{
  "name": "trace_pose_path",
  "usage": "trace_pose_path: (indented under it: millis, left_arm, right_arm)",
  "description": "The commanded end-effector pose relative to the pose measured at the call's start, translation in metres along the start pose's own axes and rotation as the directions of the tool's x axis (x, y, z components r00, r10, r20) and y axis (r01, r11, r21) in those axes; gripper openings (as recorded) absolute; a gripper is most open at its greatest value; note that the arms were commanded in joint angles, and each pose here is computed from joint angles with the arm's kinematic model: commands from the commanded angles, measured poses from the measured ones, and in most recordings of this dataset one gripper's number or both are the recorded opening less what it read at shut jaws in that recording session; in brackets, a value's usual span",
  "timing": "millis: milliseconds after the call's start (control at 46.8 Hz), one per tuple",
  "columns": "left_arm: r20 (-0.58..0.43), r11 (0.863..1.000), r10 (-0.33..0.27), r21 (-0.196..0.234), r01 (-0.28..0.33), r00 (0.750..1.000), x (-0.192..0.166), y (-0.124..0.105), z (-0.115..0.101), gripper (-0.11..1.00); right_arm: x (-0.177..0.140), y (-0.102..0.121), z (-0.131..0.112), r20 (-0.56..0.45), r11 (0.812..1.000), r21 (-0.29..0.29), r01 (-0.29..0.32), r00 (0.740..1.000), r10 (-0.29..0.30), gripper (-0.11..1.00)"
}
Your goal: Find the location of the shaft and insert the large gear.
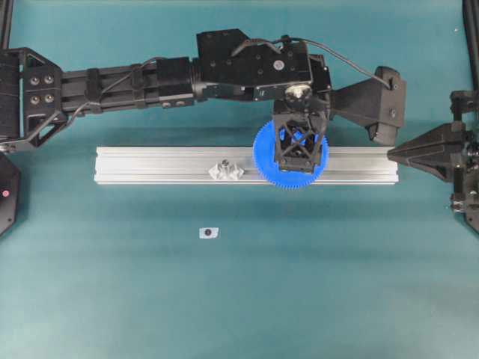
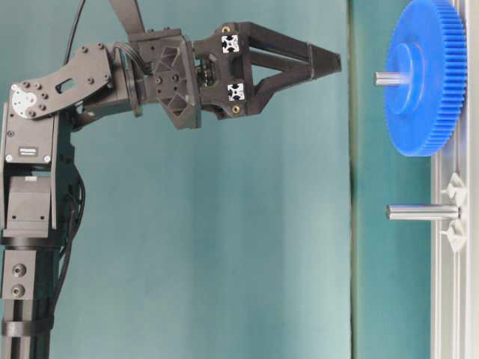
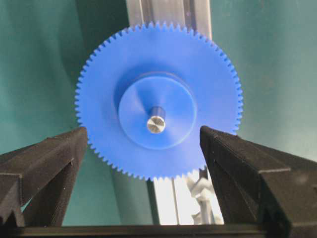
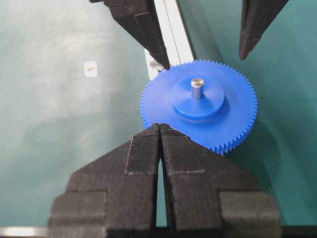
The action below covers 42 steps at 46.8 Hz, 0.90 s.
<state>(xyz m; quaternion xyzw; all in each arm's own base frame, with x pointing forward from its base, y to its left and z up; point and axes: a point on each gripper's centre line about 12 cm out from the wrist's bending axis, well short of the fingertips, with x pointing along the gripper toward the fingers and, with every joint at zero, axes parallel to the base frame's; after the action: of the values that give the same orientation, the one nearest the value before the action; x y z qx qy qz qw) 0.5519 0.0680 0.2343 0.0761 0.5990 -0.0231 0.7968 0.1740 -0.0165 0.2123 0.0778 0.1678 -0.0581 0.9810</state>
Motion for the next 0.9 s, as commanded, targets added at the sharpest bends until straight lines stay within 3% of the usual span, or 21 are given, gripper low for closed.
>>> trace_pose_path:
  millis: [0, 556, 877]
  left_arm:
    - [0.062, 1.0, 0.017, 0.001, -0.017, 0.998, -0.028, 0.0, 0.007, 0.93]
    - [0.064, 1.0, 0.009, -0.005, -0.009, 0.998, -0.033, -0.003, 0.007, 0.93]
    - [0.104, 1.0, 0.022, -0.014, -0.02, 0.994, -0.056, 0.0, 0.008, 0.93]
  right_arm:
    - [0.001, 0.0, 0.004, 0.009, 1.0, 0.011, 0.0, 1.0, 0.0, 0.01]
    - [0.0, 0.0, 0.005, 0.014, 1.0, 0.011, 0.0, 1.0, 0.0, 0.01]
    - [0.0, 0.0, 0.005, 0.015, 1.0, 0.011, -0.001, 1.0, 0.001, 0.01]
